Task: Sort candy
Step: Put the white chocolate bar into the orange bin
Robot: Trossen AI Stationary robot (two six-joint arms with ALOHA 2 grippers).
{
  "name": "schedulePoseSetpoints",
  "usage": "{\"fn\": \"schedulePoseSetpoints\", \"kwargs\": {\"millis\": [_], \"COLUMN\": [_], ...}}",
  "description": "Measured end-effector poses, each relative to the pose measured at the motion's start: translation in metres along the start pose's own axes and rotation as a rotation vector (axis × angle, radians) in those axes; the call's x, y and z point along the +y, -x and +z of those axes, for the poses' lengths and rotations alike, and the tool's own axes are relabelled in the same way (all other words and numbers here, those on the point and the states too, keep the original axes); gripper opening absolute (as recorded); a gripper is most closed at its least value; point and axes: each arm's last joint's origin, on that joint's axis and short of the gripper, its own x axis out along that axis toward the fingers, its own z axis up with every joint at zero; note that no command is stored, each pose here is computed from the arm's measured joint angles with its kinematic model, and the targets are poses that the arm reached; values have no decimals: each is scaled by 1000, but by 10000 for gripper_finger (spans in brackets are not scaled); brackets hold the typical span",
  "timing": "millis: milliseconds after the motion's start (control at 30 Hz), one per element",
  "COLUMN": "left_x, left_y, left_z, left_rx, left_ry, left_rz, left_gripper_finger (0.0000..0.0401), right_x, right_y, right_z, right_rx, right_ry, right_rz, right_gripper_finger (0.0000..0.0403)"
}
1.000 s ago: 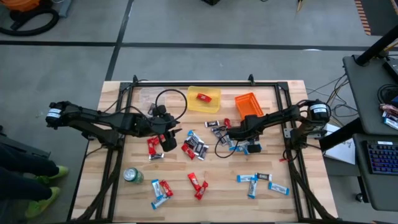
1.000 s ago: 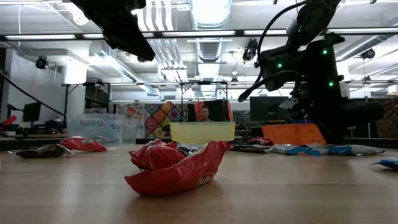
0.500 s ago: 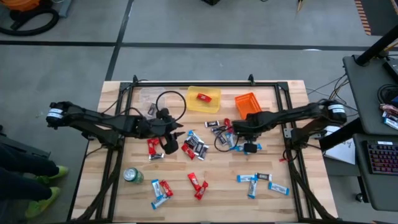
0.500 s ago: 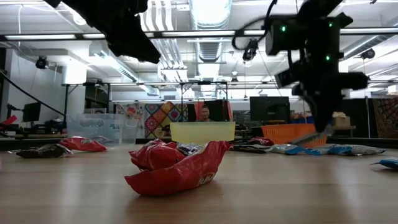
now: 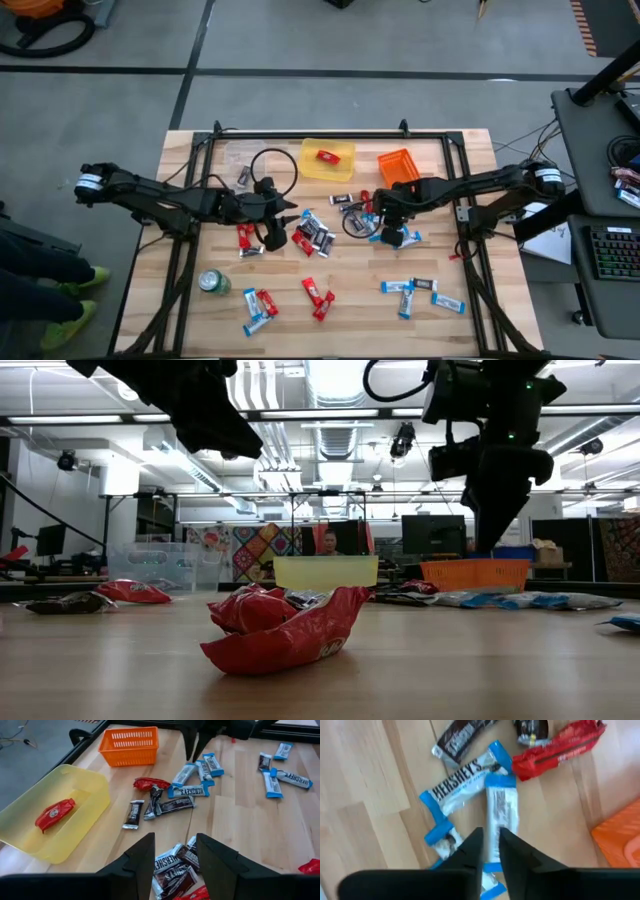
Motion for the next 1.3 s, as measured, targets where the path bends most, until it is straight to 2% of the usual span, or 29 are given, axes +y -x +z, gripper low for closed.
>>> {"fn": "schedulePoseSetpoints", "kwargs": {"millis": [333, 467, 700, 900, 1300], "left_x": [-5, -8, -11, -11, -11], "left_y": [2, 3, 4, 4, 4], "left_z": [-1, -2, -1, -1, -1], "left_rx": [0, 1, -9, -15, -18], "left_ry": [15, 25, 26, 27, 21], "left_rz": [-16, -28, -41, -42, -42], "left_gripper_finger": [127, 127, 127, 127, 127], "right_x": [0, -2, -3, -7, -7], "right_y": [-3, -10, -24, -33, -68], "right_z": [-2, -9, -16, -16, -17], "right_rx": [8, 36, 1, 2, 118], "right_ry": [-2, -13, -17, -4, 84], "right_rz": [6, -1, -4, -119, -178], "right_gripper_finger": [172, 202, 207, 208, 201]}}
